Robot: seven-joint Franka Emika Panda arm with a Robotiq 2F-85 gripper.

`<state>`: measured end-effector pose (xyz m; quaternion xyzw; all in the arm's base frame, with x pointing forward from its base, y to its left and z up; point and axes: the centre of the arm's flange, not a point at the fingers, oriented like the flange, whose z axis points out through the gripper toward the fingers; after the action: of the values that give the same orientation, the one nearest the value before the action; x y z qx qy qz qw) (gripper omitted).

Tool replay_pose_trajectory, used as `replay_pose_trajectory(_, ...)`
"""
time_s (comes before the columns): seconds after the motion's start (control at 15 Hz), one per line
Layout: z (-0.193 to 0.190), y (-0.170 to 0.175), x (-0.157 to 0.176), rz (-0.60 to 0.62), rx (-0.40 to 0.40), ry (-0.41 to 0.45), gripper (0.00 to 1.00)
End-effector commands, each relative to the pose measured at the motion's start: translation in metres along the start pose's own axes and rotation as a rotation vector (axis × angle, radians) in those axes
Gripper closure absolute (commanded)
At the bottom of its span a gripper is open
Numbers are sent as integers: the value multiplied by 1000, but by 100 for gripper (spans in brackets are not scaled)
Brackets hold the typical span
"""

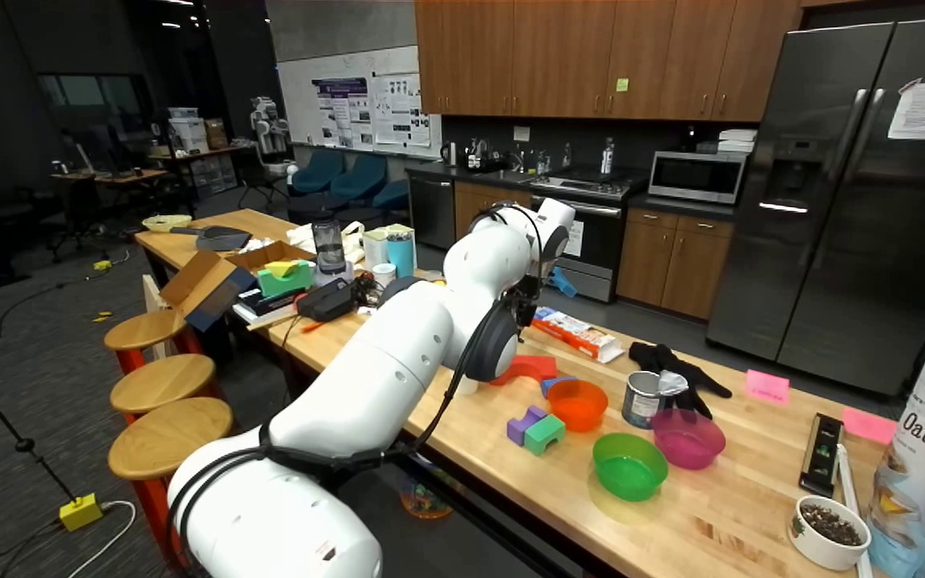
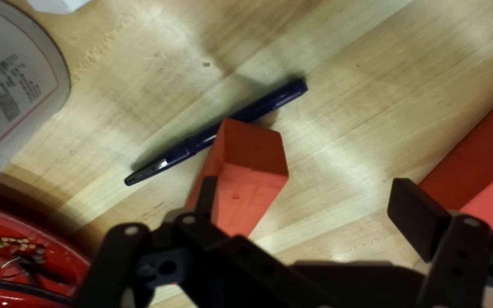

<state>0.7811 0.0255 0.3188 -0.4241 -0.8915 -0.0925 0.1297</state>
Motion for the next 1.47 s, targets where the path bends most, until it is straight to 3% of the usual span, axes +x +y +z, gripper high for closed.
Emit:
replay_pose_trajectory(0.0,-13,32,-27,-73,-61,-18,0)
replay_pose_trajectory(0.27,-13,40,-35,-127,-129,-64,0)
replay_pose_trajectory(0.67,-2,48,-36,-190,-61,21,0)
replay_pose_trajectory(0.93,4,46,-33,-208,-55,42,0)
replay_pose_trajectory(1.0,5,45,-34,-209,-64,42,4)
replay_pose_trajectory(1.07,6,45,-34,-205,-72,43,26)
replay_pose_trajectory(1.2,8,46,-33,-195,-87,36,29)
replay_pose_trajectory(1.4,8,45,-34,-194,-97,39,49)
